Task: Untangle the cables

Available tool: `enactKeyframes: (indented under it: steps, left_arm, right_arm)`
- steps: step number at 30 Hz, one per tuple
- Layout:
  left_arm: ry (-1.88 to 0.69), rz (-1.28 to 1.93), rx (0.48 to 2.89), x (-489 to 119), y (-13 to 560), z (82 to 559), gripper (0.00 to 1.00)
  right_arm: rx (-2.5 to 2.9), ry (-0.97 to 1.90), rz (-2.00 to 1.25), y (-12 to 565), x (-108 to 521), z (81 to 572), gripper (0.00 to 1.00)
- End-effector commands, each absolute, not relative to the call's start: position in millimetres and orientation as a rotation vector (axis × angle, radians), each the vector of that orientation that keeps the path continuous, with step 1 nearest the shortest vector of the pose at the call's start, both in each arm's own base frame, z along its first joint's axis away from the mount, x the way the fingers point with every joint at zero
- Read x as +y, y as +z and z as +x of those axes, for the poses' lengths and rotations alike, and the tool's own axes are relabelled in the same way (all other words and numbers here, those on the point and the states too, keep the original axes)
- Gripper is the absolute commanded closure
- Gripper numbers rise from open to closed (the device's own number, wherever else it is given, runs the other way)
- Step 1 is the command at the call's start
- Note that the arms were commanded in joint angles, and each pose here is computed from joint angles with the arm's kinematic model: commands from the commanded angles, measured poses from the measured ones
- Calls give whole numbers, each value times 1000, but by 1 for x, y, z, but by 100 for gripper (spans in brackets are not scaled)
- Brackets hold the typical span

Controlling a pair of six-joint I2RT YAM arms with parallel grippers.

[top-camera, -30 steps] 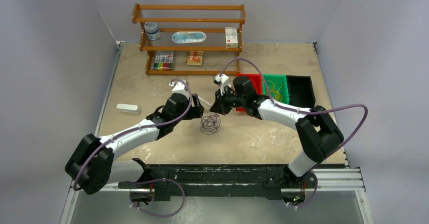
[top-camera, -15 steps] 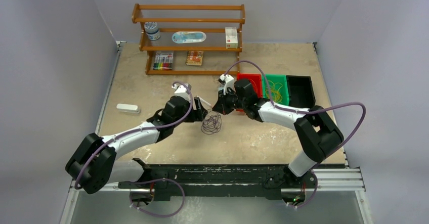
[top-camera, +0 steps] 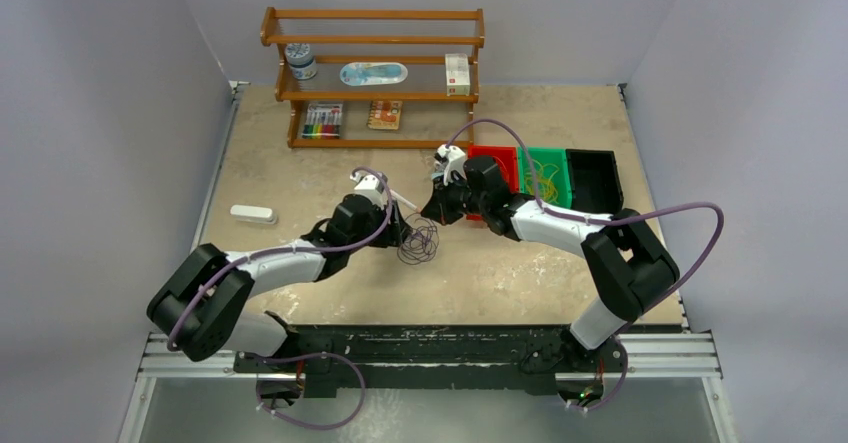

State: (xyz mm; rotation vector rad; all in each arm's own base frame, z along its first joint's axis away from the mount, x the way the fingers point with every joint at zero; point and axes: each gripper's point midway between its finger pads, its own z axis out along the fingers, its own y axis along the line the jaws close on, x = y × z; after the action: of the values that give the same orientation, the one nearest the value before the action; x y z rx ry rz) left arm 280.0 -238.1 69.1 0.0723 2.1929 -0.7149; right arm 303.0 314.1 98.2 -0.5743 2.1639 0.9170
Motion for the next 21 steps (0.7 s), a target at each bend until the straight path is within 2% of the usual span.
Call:
enactKeyframes:
  steps: [1, 4, 7, 9, 12, 15, 21]
  left_arm:
    - [-697, 117, 2121, -246, 81, 300, 51]
    - [-669, 128, 2129, -248, 79, 308, 68]
    - [-677, 149, 2130, -254, 83, 312, 90]
    - [-686, 154, 2125, -256, 85, 312, 99]
    - [-697, 161, 2112, -256, 91, 309, 100]
    - [-708, 179, 2101, -256, 98, 306, 100]
    - [-706, 217, 2086, -259, 106, 300, 100]
  right_arm:
    - [2083, 951, -576, 122, 321, 311, 100]
    - [2084, 949, -585, 122, 321, 310, 100]
    - [2079, 941, -592, 123, 320, 310, 100]
    - [2067, 925, -588, 126, 317, 311, 100]
    - [2043, 896, -584, 132, 313, 312, 100]
    - [2022, 866, -605, 136, 308, 312, 95]
    - [1979, 820, -703, 143, 303, 309, 67]
